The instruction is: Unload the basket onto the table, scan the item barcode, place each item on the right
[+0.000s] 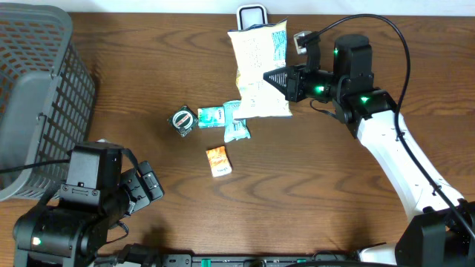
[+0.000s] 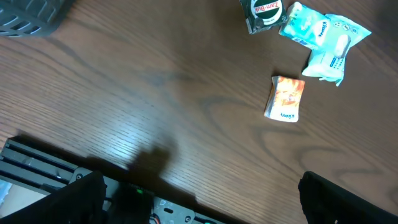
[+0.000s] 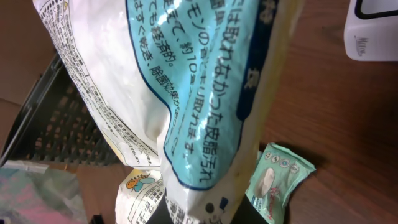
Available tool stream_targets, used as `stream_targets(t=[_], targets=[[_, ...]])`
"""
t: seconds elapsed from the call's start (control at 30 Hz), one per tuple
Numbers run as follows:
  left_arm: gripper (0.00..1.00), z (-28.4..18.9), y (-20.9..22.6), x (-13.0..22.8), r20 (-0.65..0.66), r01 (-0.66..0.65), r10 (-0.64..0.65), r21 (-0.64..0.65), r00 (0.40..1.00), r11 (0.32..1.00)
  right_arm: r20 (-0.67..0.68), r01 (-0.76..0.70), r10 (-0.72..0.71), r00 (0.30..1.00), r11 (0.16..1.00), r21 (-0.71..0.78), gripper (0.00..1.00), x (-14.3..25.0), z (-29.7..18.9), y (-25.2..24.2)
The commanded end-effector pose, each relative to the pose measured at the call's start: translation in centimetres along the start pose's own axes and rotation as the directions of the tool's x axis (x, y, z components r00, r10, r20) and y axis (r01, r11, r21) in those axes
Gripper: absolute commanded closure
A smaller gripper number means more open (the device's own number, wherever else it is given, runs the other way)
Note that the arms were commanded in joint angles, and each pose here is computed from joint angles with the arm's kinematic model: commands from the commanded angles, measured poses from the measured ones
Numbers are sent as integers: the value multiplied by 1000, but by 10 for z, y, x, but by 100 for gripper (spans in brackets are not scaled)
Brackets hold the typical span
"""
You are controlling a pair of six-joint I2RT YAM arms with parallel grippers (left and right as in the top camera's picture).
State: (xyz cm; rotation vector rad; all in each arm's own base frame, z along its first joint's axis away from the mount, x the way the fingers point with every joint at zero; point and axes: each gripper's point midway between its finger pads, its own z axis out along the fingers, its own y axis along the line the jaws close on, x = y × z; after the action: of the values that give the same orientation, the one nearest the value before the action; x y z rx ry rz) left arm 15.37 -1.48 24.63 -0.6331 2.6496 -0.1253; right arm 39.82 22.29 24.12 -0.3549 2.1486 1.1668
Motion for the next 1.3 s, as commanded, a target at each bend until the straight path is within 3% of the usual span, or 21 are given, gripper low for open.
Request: stream_targets(t=[0.0,0.37,0.53,0.73,0.83,1.0,1.13,1.27], targets=[[3,0,1,0,1,4,-4,-6,1000,1000,17,40,-40,999,999,-8,99,-6,-4,10],[2,0,1,0,1,4,-4,-6,1000,1000,24,35,-36,999,998,51,99,-6,-3,-1],[2,0,1,0,1,4,-4,-6,1000,1000,10,20,-23,1000,977,214,99,2,-4,-28],[2,0,1,0,1,4,-4,-6,1000,1000,-111,57,-11,994,905,422,99,37,0,-72],[2,0,1,0,1,4,-4,-6,1000,1000,-167,79,19,986,825,559,99,55,-3,-105],[3,0,1,0,1,4,-4,-6,1000,1000,-212,152,36,977,583,798,99,66,-39,-153],[3,0,1,0,1,4,-4,-6,1000,1000,-288,257,1,958,449,856,99,57,-65,-160],[2,0,1,0,1,4,-4,-6,1000,1000,-326,317,-11,945,259,912,100,45,-97,-166]])
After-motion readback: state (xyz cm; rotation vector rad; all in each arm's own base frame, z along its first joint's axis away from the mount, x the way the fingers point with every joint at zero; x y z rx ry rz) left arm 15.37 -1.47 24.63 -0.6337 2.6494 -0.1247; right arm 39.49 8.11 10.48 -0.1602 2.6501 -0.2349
